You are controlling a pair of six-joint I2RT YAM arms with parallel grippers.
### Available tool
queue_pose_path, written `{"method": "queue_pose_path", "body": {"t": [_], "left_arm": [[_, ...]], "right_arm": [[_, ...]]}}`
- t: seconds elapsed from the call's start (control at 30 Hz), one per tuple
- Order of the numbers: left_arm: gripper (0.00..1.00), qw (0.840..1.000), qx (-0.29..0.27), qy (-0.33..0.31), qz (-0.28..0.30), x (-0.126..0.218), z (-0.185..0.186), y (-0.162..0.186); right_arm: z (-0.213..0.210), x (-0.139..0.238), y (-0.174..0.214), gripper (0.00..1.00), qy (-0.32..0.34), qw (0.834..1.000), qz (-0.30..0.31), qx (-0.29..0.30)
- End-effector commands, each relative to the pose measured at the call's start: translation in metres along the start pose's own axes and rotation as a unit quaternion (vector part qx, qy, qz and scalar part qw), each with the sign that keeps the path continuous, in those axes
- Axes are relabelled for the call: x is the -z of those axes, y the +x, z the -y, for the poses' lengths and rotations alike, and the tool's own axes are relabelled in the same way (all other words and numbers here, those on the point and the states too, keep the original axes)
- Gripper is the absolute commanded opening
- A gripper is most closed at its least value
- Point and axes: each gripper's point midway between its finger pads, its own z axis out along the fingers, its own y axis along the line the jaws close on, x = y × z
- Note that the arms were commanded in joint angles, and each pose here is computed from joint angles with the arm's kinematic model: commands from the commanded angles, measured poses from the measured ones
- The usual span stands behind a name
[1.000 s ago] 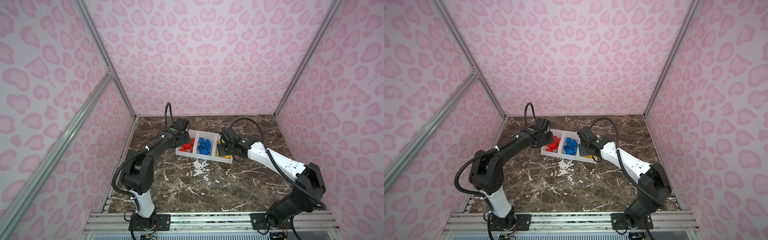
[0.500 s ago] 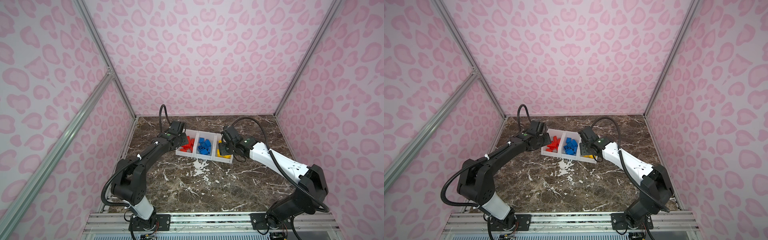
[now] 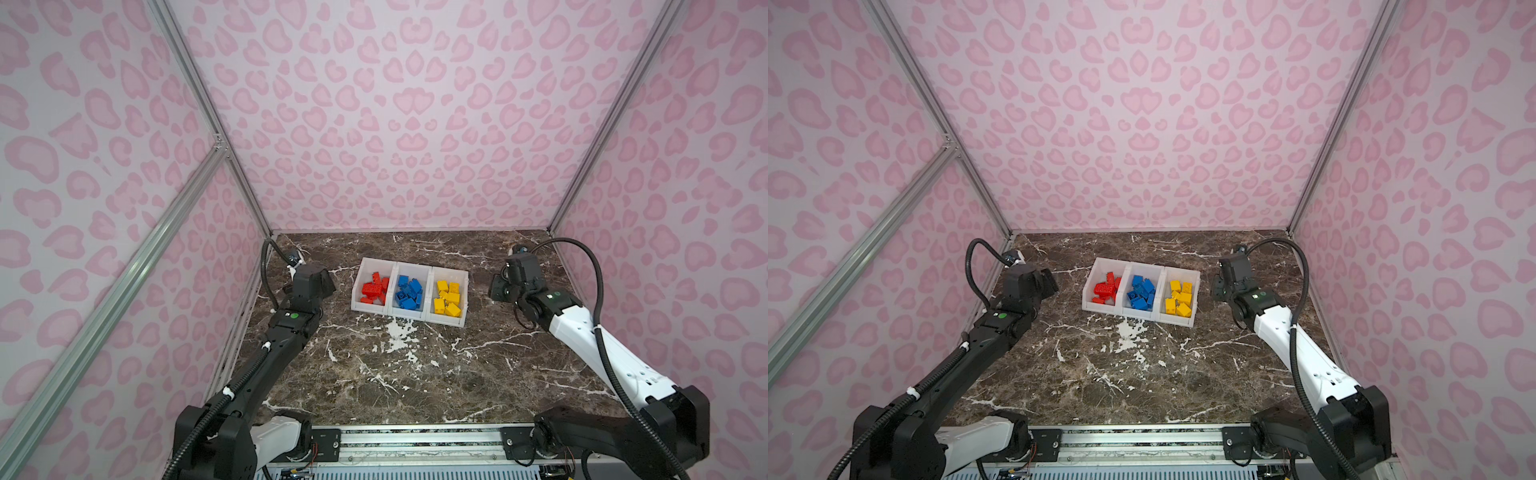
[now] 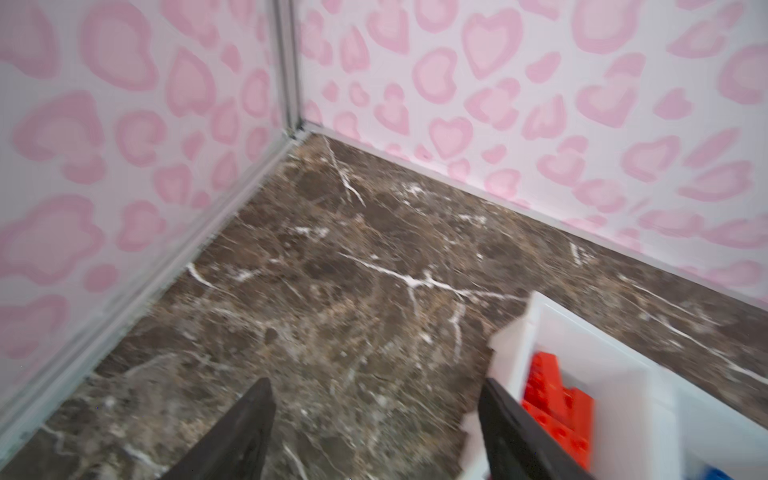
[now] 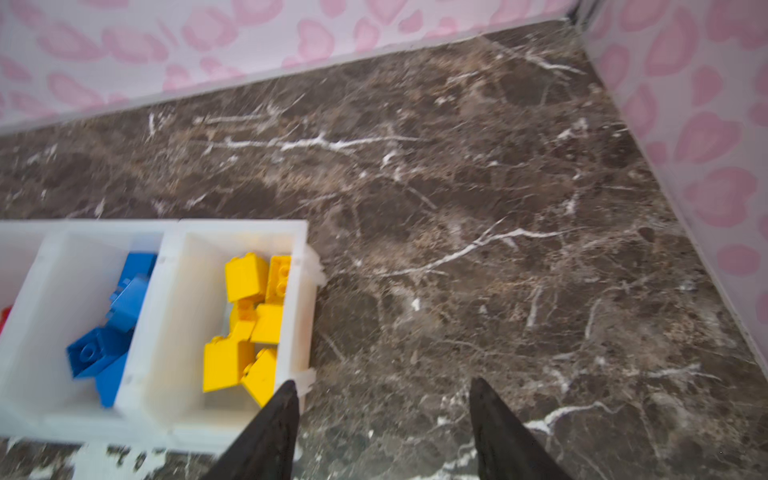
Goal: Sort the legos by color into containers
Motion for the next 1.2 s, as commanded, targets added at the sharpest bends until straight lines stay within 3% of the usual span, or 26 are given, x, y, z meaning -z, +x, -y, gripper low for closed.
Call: {"method": "queue_pose_path", "body": {"t": [0.0, 0.1, 0.17, 0.2, 0.33, 0.57, 0.77, 0.83, 0.9, 0.97, 1.0, 1.03, 1.13, 1.17], "left_arm": [[0.84, 0.993, -0.024, -0.071, 0.091, -0.004, -0.037, -0.023], [0.87, 0.993, -0.021, -0.097, 0.065, -0.019, -0.062, 0.003], [0.99, 0.993, 0.004, -0.110, 0.052, -0.029, -0.076, 0.020], [0.98, 0.993, 0.014, -0.111, 0.048, -0.033, -0.081, 0.026], [0.98, 0.993, 0.017, -0.114, 0.034, -0.047, -0.088, 0.048], [0.98, 0.996, -0.039, -0.020, 0.078, -0.054, -0.058, 0.047], [0.98, 0.991, -0.072, 0.065, 0.089, -0.056, -0.032, 0.060], [0.97, 0.988, -0.072, 0.079, 0.111, -0.053, -0.030, 0.064], [0.97, 0.989, -0.078, 0.082, 0.096, -0.055, -0.029, 0.068], [0.97, 0.989, -0.081, 0.087, 0.092, -0.056, -0.027, 0.068], [0.97, 0.988, -0.080, 0.087, 0.097, -0.055, -0.026, 0.067], [0.97, 0.989, -0.082, 0.087, 0.090, -0.056, -0.026, 0.068], [0.97, 0.988, -0.082, 0.086, 0.095, -0.056, -0.027, 0.067], [0.97, 0.988, -0.082, 0.086, 0.094, -0.055, -0.027, 0.068]], "right_arm": [[0.028, -0.009, -0.011, 0.68, 0.023, 0.996, 0.070, -0.043], [0.054, -0.021, 0.005, 0.72, 0.046, 0.993, 0.089, -0.060], [0.067, -0.024, 0.009, 0.75, 0.062, 0.991, 0.110, -0.051], [0.071, -0.025, 0.010, 0.77, 0.071, 0.990, 0.117, -0.043], [0.082, -0.029, 0.012, 0.99, 0.093, 0.983, 0.157, 0.007], [0.101, -0.043, 0.046, 1.00, 0.116, 0.973, 0.199, 0.006], [0.106, -0.066, 0.025, 1.00, 0.115, 0.973, 0.201, 0.005], [0.106, -0.074, 0.015, 1.00, 0.117, 0.970, 0.210, 0.012], [0.106, -0.090, 0.018, 1.00, 0.111, 0.970, 0.215, 0.013], [0.092, -0.090, 0.021, 1.00, 0.083, 0.971, 0.219, 0.042], [0.092, -0.092, 0.029, 1.00, 0.079, 0.973, 0.214, 0.043], [0.097, -0.086, 0.025, 1.00, 0.082, 0.963, 0.254, 0.029], [0.097, -0.091, 0.029, 1.00, 0.084, 0.971, 0.221, 0.031], [0.097, -0.088, 0.027, 1.00, 0.081, 0.966, 0.245, 0.029]]}}
